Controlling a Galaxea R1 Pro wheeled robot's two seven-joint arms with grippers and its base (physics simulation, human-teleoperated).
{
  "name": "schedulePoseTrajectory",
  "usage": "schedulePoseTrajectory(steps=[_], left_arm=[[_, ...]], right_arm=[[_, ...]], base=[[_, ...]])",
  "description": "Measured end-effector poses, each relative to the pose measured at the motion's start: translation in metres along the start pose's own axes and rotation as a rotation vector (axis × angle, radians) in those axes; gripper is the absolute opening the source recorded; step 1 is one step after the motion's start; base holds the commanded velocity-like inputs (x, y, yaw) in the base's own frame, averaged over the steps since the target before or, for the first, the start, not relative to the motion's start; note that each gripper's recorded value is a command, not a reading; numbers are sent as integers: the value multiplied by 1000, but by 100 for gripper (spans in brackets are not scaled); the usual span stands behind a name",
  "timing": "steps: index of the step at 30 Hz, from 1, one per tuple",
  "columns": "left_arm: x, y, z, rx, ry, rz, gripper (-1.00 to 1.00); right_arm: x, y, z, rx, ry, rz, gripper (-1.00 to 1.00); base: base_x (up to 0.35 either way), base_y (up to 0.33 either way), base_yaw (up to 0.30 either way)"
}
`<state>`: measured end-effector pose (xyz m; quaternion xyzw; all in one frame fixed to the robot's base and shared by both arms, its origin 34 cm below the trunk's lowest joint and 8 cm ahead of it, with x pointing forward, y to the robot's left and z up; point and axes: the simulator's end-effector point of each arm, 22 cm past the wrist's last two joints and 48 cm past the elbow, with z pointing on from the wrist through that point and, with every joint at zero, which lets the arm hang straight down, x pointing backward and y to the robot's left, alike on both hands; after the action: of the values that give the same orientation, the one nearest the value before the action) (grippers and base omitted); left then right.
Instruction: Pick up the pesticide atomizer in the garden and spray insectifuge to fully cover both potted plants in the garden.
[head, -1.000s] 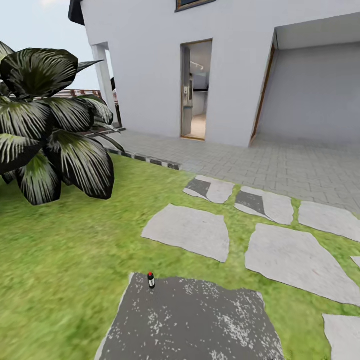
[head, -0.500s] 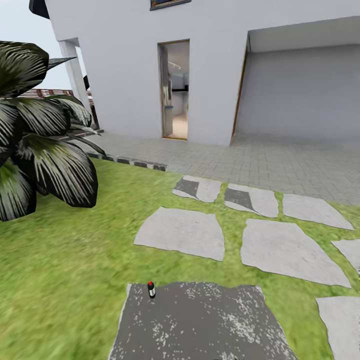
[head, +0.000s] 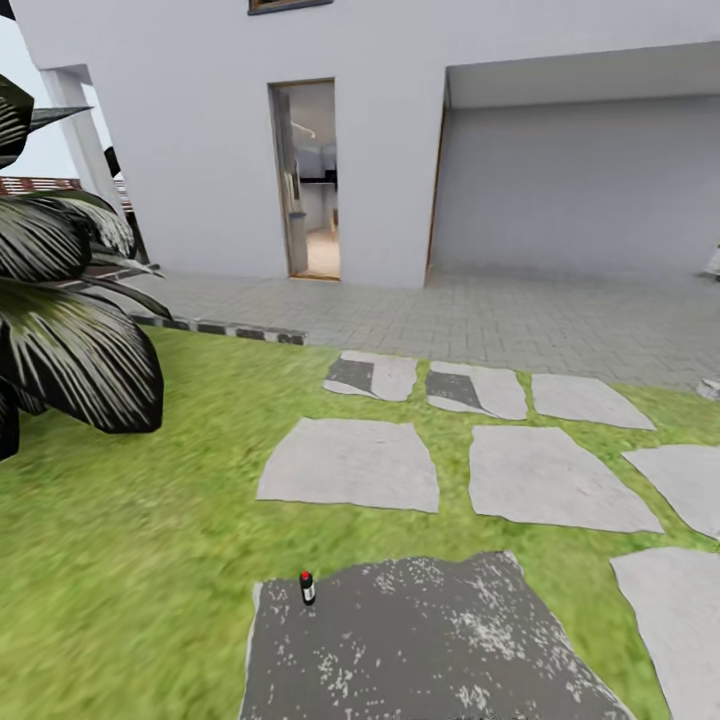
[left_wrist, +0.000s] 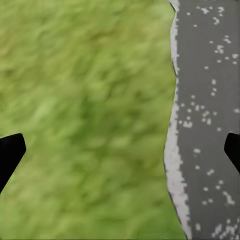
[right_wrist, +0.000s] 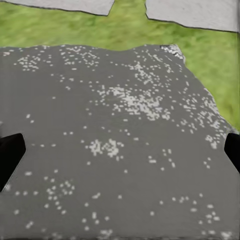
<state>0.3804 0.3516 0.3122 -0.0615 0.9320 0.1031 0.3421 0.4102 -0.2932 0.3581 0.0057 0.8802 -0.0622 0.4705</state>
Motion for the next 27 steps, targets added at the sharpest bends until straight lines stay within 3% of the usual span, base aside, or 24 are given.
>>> schedulePoseTrajectory(steps=[20, 27], left_arm=[[0, 0, 0, 0, 0, 1, 100], [0, 0, 0, 1, 0, 1, 100]], right_arm=[[0, 0, 0, 0, 0, 0, 100], [0, 0, 0, 0, 0, 0, 100]], base=[[0, 329, -264], [0, 196, -264]])
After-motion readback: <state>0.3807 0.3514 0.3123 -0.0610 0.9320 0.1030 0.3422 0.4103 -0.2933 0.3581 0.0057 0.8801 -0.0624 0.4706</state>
